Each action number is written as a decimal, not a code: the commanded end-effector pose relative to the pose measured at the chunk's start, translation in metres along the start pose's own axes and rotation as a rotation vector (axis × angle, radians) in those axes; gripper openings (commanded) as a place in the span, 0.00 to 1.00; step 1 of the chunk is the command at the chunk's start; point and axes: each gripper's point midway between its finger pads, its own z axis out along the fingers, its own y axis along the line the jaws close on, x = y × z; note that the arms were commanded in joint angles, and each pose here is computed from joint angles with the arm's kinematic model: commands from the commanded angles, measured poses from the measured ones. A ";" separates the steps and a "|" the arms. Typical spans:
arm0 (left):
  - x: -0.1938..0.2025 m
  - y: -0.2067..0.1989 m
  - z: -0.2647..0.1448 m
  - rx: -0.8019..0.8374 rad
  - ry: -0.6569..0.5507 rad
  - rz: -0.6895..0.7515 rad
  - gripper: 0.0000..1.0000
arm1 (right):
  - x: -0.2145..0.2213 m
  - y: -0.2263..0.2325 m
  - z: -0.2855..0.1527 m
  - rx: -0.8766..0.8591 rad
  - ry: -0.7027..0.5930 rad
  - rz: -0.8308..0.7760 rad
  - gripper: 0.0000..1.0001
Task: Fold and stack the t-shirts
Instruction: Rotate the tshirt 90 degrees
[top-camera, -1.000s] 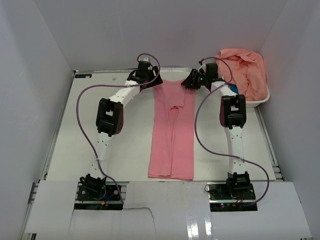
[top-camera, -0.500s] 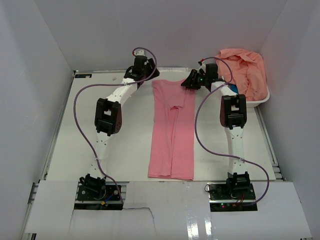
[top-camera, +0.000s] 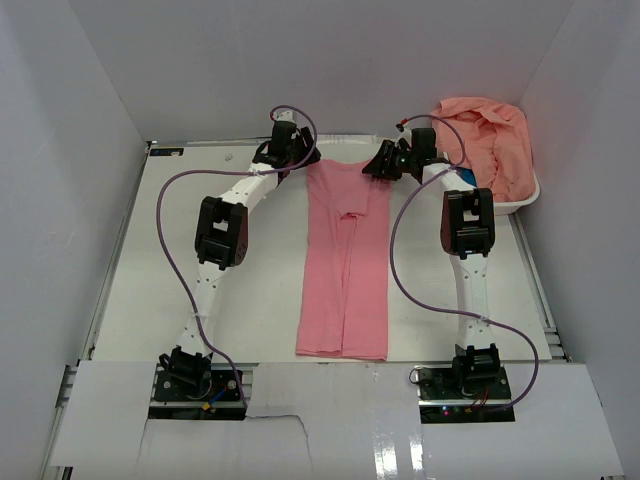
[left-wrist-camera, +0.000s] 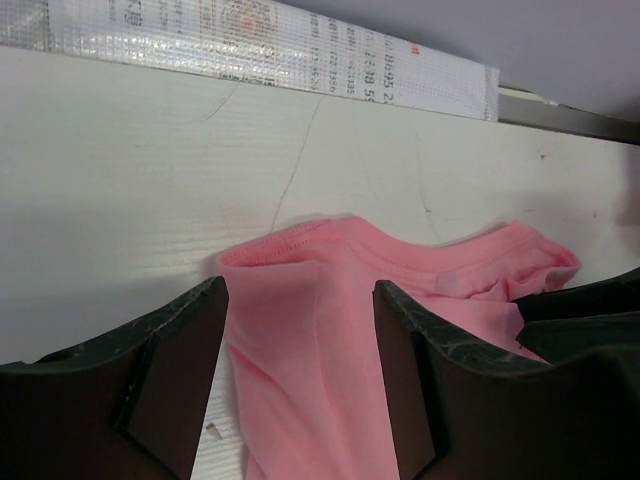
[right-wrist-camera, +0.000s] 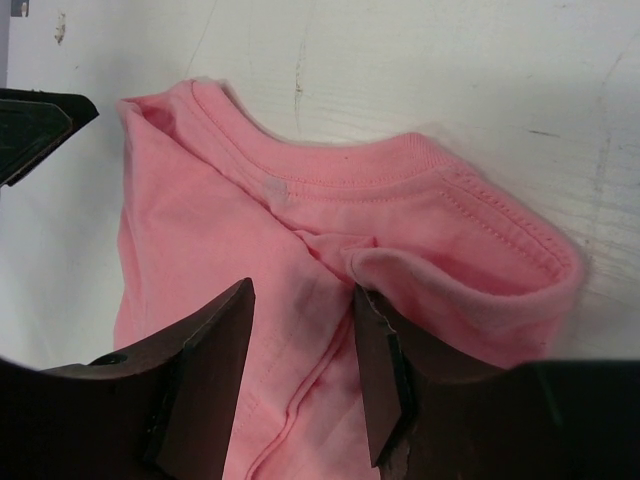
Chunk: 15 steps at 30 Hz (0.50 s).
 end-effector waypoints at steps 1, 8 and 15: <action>-0.032 -0.023 -0.009 0.081 -0.090 0.043 0.71 | 0.032 -0.011 -0.003 0.054 0.090 0.046 0.52; -0.024 -0.022 -0.002 0.104 -0.082 0.060 0.65 | 0.038 -0.015 0.000 0.053 0.102 0.060 0.52; -0.008 -0.018 0.006 0.113 -0.046 0.043 0.62 | 0.040 -0.016 0.001 0.054 0.104 0.063 0.52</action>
